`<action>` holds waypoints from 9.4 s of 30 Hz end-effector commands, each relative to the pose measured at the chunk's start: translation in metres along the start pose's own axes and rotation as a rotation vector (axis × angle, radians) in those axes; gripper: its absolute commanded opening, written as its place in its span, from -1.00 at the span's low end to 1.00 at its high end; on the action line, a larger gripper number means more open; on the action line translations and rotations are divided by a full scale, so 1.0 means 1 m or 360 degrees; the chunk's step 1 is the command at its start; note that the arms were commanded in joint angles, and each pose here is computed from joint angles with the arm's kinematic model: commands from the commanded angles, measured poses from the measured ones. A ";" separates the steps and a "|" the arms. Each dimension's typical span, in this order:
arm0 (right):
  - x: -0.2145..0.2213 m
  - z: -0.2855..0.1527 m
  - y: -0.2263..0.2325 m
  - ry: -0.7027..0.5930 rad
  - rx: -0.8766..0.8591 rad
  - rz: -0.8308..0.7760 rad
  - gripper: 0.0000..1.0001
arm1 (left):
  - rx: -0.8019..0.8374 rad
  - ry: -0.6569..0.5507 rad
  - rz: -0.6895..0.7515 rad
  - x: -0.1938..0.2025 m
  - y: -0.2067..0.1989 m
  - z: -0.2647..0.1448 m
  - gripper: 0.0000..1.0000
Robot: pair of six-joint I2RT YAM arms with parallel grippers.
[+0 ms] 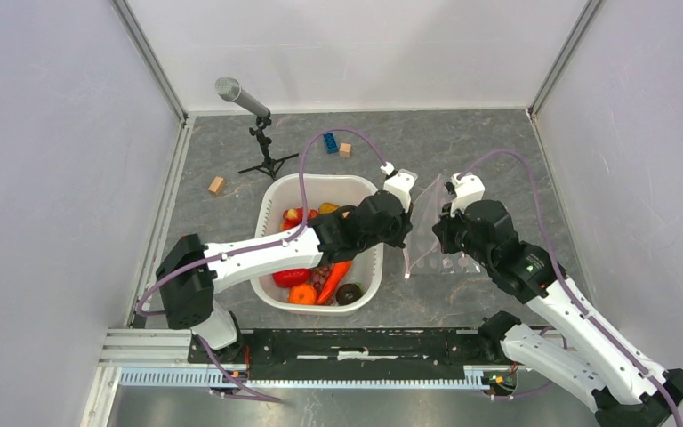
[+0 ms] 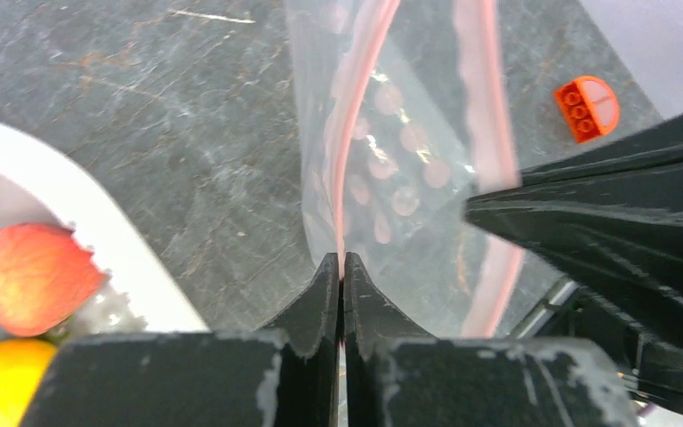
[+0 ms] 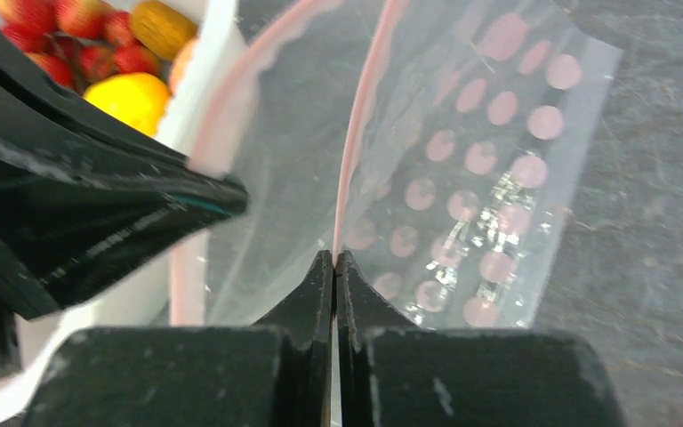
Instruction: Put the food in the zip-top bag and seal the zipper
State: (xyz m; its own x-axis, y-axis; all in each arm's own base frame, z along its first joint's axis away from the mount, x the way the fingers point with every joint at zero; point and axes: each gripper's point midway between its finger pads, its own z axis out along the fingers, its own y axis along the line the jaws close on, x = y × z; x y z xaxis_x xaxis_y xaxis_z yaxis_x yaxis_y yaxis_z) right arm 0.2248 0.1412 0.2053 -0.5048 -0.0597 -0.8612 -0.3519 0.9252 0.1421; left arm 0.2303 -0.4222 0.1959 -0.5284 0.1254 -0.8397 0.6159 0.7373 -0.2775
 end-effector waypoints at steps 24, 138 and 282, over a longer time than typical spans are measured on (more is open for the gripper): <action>-0.002 0.015 0.006 -0.0195 -0.0026 0.0347 -0.28 | 0.0181 -0.0104 -0.0367 -0.037 -0.020 -0.023 -0.96; -0.005 0.021 0.002 -0.0038 0.0047 0.0158 -1.00 | -0.0357 0.0393 -0.0058 0.080 0.182 -0.034 -0.16; -0.070 -0.043 0.000 -0.0322 0.0049 0.0253 -1.00 | 0.0330 -0.0403 0.1354 -0.049 -0.036 -0.061 0.94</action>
State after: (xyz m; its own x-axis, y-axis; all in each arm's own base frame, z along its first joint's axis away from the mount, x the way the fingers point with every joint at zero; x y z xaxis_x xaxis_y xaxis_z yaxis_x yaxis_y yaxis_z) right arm 0.2200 0.1613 0.2748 -0.4253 0.1829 -0.8864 -0.3768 0.8546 0.3572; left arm 0.2017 -0.4125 0.2633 0.3643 0.4412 -0.8201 0.8049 0.2938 0.5156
